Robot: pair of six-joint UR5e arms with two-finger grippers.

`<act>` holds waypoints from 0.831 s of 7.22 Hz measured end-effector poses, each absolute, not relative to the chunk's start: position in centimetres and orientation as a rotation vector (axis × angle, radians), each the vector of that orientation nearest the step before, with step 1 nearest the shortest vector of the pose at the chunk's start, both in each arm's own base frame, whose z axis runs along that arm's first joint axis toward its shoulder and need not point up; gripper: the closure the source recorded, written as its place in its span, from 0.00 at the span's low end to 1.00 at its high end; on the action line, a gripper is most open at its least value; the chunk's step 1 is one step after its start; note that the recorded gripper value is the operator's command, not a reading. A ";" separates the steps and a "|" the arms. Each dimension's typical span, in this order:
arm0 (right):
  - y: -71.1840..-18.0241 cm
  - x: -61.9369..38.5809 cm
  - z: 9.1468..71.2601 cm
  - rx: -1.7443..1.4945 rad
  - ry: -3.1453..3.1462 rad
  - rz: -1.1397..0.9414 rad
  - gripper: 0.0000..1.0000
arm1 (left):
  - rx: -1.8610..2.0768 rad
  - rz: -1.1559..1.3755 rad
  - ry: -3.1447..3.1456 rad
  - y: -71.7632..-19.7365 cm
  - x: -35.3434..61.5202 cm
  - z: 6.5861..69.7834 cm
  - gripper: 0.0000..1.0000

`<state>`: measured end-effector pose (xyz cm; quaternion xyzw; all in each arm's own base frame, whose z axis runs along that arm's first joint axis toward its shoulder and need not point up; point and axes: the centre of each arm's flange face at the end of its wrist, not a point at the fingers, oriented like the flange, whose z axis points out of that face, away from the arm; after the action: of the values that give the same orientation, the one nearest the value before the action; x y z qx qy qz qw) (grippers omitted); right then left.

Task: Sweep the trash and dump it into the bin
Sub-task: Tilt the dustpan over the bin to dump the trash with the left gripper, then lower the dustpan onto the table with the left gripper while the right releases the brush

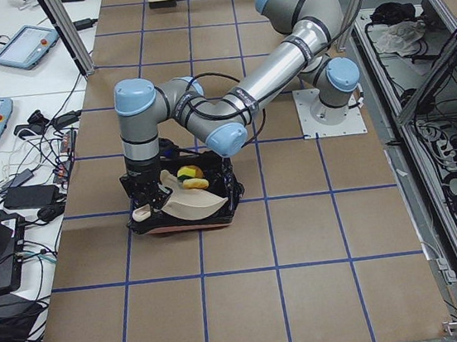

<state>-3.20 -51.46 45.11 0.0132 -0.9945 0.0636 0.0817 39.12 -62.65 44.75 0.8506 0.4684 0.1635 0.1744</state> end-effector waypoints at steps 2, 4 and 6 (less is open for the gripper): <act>-51.6 -0.2 45.5 0.108 -2.975 0.210 0.00 | 2.403 0.496 1.264 -62.9 38.2 45.7 0.88; -51.5 2.4 45.7 0.177 -2.981 0.223 0.00 | 2.387 0.543 1.218 -63.3 36.8 47.0 0.90; -50.1 5.2 46.6 0.253 -3.035 0.244 0.00 | 2.386 0.481 1.245 -63.4 35.7 47.5 0.91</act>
<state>5.15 -50.13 46.64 0.0827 -0.9924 0.0799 0.0433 35.67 -63.38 47.52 0.8548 0.4459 0.1722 0.2022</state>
